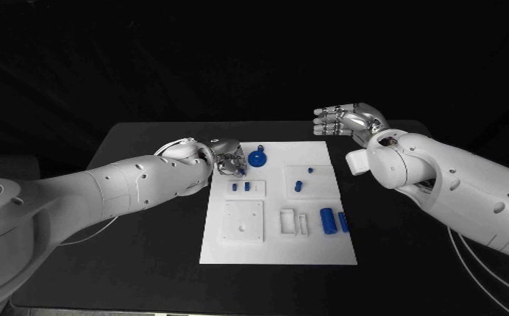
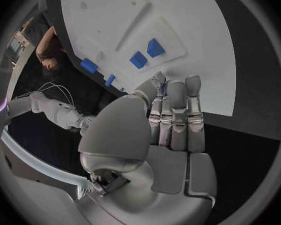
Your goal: Assemble the parts on the task board
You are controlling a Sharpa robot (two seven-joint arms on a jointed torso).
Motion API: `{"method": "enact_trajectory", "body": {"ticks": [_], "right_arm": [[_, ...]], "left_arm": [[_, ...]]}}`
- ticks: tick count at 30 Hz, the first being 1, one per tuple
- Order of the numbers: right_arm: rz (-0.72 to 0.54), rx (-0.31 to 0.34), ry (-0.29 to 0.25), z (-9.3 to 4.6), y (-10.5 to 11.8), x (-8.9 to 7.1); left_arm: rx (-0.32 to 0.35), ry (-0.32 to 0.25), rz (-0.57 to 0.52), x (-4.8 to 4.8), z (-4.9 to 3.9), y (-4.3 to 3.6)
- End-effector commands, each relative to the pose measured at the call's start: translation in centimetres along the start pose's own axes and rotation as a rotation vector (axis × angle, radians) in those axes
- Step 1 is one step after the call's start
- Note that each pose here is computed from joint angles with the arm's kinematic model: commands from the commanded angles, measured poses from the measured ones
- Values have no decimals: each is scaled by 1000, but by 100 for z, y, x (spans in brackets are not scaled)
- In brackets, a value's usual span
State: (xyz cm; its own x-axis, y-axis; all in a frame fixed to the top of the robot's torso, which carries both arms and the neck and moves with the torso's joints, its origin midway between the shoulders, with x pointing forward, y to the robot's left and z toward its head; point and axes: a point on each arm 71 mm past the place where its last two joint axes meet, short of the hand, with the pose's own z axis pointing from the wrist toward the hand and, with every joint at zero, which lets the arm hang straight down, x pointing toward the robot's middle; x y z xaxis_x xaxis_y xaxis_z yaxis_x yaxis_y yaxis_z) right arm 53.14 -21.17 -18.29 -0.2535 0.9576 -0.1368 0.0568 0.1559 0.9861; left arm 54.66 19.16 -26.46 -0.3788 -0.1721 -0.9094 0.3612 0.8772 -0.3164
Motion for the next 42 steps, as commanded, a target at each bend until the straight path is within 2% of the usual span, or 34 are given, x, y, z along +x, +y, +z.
{"method": "enact_trajectory", "body": {"ticks": [1, 12, 42], "right_arm": [[1, -10, 17, 0, 10, 17], [1, -10, 18, -3, 12, 18], [2, -11, 20, 0, 14, 30]], "left_arm": [[-4, 4, 12, 21, 10, -13], [-10, 67, 15, 99, 7, -22], [-12, 50, 20, 100, 65, -83]]}}
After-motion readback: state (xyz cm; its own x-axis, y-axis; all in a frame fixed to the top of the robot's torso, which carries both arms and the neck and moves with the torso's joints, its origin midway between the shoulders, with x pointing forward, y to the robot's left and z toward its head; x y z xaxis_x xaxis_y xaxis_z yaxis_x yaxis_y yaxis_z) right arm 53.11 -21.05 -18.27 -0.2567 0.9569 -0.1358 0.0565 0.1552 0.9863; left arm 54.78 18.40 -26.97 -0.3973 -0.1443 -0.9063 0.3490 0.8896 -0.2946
